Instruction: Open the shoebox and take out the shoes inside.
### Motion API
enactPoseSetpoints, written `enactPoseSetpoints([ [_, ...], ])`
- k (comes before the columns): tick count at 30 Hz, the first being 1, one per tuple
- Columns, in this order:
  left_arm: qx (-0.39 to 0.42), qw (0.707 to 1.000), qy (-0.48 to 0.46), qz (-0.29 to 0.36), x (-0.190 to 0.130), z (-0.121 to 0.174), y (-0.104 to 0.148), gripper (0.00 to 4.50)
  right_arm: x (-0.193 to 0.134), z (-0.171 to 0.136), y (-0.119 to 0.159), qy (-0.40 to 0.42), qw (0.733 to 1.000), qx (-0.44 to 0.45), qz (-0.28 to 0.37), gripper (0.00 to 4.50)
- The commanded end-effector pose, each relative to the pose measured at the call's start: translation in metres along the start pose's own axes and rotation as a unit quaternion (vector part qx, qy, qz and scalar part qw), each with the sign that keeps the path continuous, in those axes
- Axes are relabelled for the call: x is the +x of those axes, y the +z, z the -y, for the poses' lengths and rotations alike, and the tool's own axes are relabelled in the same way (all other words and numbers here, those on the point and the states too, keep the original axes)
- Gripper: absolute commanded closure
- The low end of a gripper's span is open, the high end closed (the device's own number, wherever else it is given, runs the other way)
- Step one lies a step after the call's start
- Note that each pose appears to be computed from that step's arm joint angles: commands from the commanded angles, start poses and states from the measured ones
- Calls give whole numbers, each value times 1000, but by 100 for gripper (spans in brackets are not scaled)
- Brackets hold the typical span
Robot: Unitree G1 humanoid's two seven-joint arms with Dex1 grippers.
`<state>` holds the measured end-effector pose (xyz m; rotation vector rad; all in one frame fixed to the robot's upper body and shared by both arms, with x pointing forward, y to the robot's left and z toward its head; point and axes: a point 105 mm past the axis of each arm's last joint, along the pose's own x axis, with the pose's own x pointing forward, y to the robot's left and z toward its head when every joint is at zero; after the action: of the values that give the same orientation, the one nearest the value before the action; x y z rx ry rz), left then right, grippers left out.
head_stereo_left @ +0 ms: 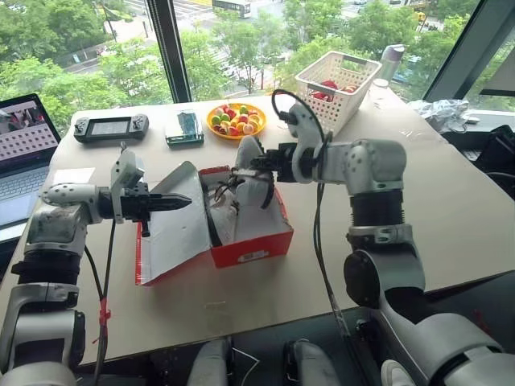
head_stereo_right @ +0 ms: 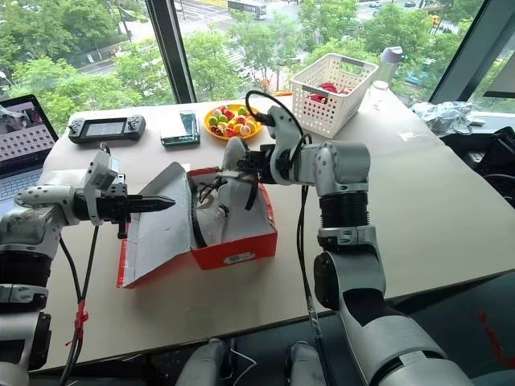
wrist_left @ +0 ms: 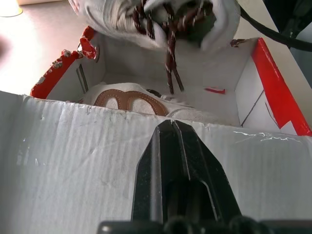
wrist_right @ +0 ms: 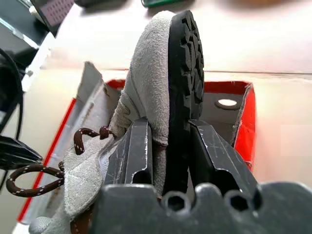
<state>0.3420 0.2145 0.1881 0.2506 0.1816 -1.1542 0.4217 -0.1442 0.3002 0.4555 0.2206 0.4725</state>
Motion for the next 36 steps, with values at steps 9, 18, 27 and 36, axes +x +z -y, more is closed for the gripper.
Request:
enactPoseSetpoints([
  [9, 33, 999, -3, 11, -2, -1, 20, 450, -22, 128, -46, -150, 988, 47, 2, 339],
  [18, 38, 999, -16, 16, 5, 4, 27, 450, -10, 161, -99, -199, 971, -83, -100, 339],
  [27, 38, 999, -16, 19, 7, 4, 29, 450, -55, 220, -114, -318, 877, -283, -222, 155],
  [36, 35, 999, -21, 21, 9, 5, 30, 450, -58, 198, -36, -359, 836, -392, -135, 5],
])
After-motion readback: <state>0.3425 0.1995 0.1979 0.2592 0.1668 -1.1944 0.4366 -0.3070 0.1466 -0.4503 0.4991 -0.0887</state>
